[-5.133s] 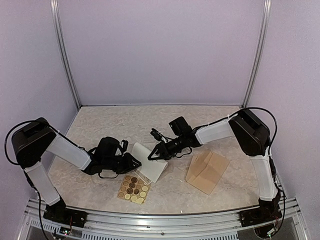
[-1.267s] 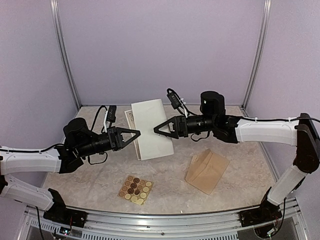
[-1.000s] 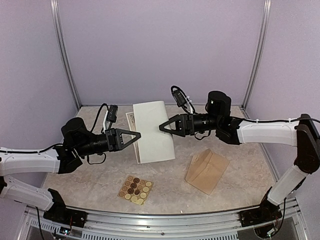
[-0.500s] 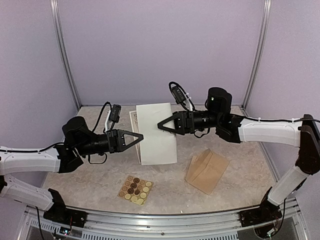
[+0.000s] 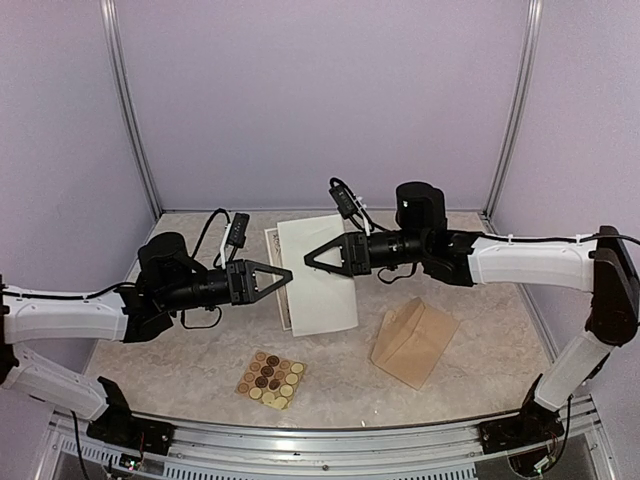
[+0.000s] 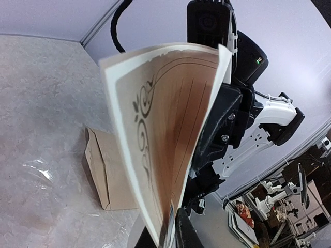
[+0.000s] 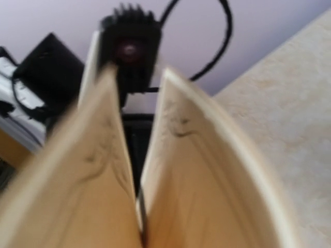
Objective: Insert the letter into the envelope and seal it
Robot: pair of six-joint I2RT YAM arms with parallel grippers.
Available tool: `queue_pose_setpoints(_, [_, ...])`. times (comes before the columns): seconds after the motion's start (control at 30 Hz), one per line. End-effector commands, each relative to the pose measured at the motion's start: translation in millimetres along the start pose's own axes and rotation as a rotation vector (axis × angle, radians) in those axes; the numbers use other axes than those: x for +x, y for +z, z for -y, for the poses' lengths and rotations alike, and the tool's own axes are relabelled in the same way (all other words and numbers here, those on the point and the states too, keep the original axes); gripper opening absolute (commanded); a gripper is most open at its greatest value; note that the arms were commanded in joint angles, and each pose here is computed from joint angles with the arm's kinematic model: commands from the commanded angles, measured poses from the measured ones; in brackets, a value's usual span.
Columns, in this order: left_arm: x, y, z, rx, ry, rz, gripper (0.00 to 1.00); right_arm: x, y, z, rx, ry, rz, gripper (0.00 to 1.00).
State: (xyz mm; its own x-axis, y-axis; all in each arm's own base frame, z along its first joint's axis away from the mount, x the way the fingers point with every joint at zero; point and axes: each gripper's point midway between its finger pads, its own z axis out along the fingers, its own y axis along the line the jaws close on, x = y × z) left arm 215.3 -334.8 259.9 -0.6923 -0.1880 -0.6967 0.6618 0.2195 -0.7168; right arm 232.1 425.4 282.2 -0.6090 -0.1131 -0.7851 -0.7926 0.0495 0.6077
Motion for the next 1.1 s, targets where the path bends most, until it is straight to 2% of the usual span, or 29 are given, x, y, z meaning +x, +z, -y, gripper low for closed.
queue_pose_setpoints(0.0, [-8, 6, 4, 0.001, 0.005, 0.013, 0.12, -4, 6, 8, 0.065, -0.002, 0.005, 0.28])
queue_pose_setpoints(0.17, [-7, 9, 0, -0.008, -0.004, 0.012, 0.14, -4, 7, 12, 0.098, -0.001, 0.007, 0.24])
queue_pose_setpoints(0.4, [-7, 13, -3, -0.011, -0.017, 0.013, 0.15, 2, 15, 14, 0.147, -0.044, -0.035, 0.24])
queue_pose_setpoints(0.97, [-2, 19, -2, 0.023, -0.028, -0.017, 0.16, 18, 31, 13, 0.121, -0.043, -0.110, 0.34])
queue_pose_setpoints(1.07, [-1, 19, -2, 0.024, -0.026, -0.017, 0.07, 15, 30, 6, 0.096, -0.043, -0.098, 0.36])
